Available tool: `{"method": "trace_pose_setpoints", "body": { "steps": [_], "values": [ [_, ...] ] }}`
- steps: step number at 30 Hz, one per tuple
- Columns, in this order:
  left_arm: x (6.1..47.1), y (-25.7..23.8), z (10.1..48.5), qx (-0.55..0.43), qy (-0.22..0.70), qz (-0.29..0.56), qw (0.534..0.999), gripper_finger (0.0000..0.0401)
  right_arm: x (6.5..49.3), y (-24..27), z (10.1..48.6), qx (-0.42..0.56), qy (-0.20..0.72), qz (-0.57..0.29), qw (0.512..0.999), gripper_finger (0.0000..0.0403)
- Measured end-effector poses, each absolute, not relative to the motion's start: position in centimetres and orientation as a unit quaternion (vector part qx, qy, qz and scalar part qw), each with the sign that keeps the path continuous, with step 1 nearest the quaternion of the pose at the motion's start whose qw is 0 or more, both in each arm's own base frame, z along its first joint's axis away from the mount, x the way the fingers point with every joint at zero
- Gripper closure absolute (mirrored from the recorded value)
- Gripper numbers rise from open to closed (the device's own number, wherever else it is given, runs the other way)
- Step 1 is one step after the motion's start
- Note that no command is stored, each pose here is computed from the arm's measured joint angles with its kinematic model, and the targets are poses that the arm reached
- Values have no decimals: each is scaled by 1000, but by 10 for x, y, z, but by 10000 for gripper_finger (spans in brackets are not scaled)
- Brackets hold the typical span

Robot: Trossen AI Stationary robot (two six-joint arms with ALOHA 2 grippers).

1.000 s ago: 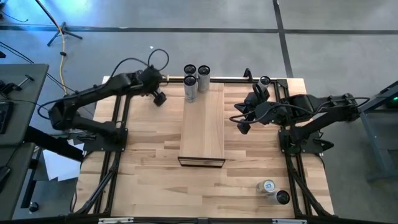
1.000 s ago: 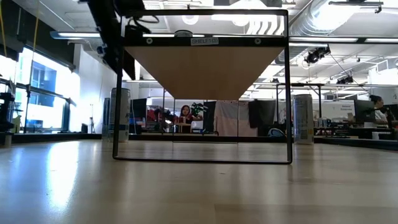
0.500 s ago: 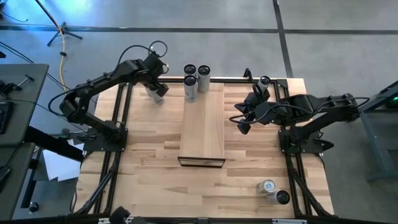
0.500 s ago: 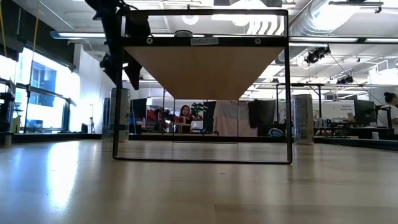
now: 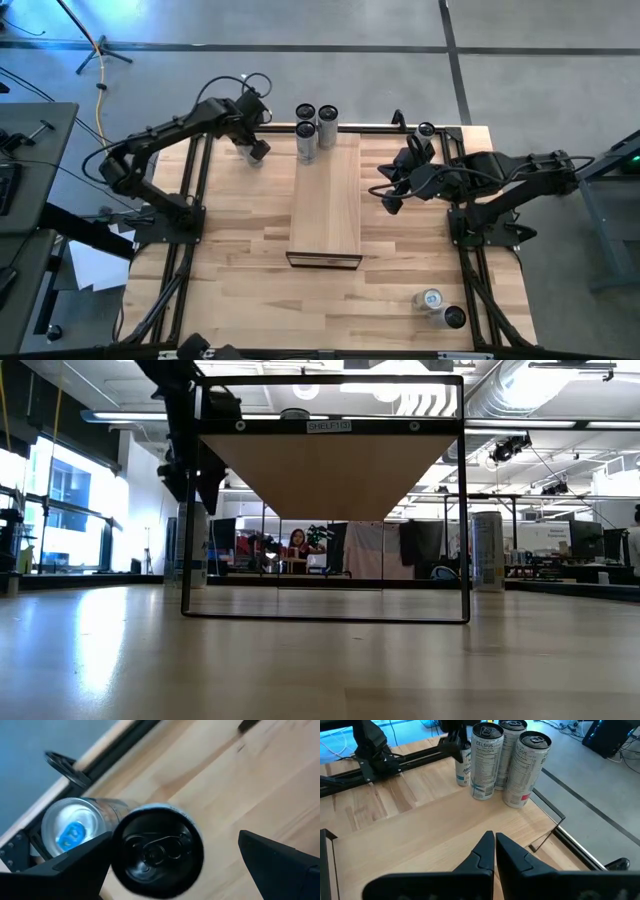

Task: Place canned beverage on shelf
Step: Put the white blue soda can on the shelf aligned with the white blue soda can

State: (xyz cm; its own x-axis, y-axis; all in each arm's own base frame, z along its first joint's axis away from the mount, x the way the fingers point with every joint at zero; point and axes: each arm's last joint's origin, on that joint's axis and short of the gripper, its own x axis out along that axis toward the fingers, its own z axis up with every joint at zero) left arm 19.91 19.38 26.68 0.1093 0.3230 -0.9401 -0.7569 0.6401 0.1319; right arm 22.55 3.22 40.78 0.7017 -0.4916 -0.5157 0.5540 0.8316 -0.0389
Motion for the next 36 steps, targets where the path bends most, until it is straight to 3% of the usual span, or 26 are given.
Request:
{"method": "trace_pose_setpoints", "body": {
  "steps": [13, 18, 26, 30, 36],
  "values": [
    [207, 197, 254, -212, 562, 376, 706, 12, 226, 33, 408, 62, 264, -279, 921, 402],
    [206, 196, 254, -214, 567, 375, 702, 62, 226, 33, 408, 63, 264, -278, 921, 402],
    [205, 192, 257, -219, 564, 376, 701, 199, 226, 32, 408, 63, 264, -278, 921, 402],
    [197, 184, 271, -217, 559, 372, 709, 201, 226, 33, 408, 63, 264, -278, 921, 402],
    [176, 155, 308, -248, 504, 330, 759, 199, 226, 32, 408, 63, 264, -278, 921, 402]
  ]
}}
